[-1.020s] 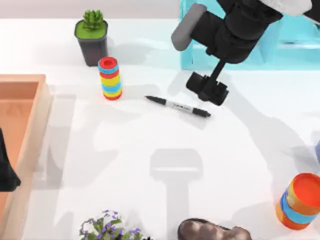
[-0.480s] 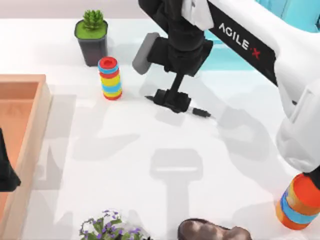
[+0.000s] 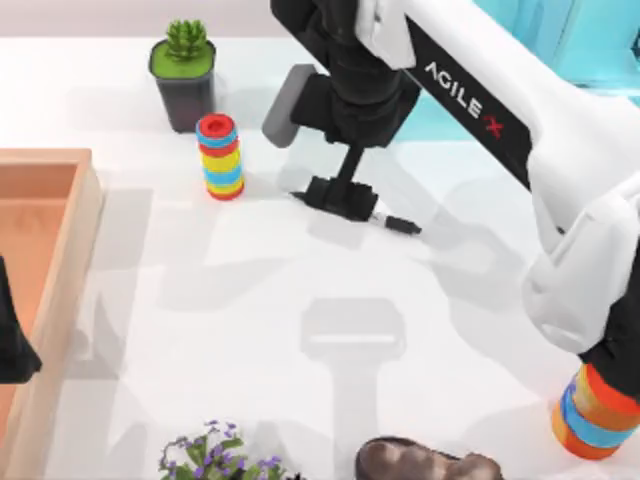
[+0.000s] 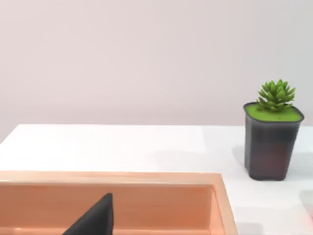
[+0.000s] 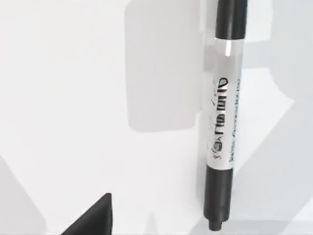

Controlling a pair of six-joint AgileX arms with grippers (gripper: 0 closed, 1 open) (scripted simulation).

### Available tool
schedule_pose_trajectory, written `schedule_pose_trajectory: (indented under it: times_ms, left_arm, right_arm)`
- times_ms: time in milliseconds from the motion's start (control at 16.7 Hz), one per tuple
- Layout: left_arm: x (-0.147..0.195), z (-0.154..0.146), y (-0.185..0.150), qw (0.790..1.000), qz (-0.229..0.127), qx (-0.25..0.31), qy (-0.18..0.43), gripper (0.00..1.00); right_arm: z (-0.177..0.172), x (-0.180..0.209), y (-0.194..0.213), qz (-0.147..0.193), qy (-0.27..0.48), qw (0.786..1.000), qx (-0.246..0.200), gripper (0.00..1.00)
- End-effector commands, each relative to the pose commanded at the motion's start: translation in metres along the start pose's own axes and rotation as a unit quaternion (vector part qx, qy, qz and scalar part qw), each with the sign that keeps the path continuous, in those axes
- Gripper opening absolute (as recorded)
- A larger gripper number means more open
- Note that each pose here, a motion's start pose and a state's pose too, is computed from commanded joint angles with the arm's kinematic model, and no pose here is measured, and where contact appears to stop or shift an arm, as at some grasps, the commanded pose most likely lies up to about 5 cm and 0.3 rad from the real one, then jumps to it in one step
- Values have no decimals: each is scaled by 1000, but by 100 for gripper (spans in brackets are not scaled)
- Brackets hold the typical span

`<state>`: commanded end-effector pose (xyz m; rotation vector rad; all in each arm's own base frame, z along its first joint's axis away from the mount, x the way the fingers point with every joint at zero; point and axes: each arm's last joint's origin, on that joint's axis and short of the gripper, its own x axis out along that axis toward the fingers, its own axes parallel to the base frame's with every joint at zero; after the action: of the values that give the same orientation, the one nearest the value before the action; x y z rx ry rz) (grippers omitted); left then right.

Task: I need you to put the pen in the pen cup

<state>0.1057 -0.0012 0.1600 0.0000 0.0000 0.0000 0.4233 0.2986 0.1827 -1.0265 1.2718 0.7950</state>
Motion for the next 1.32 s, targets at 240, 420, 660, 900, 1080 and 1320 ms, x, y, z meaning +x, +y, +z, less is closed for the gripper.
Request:
schedule_pose_trajectory:
  times_ms: [240,420,660,900,1080,1320]
  left_arm:
    - [0,0,0,1000,0,0,0,100]
    - [0,0,0,1000,0,0,0,100]
    - [0,0,0,1000,0,0,0,100]
    - [0,0,0,1000,0,0,0,100]
    - [0,0,0,1000,0,0,0,100]
    - [0,0,0,1000,0,0,0,100]
  right_arm:
    - [-1,0,-1,0,-1,1000,1,100]
    - [1,7,-2,-1,-2,1000,1,100]
    - [5,43,-4,0,0,1000,0,100]
    - [3,87,-2,1,2,1000,0,100]
    - [1,100,-1,1,1,1000,0,100]
    - [1,100,-1,1,1,1000,0,100]
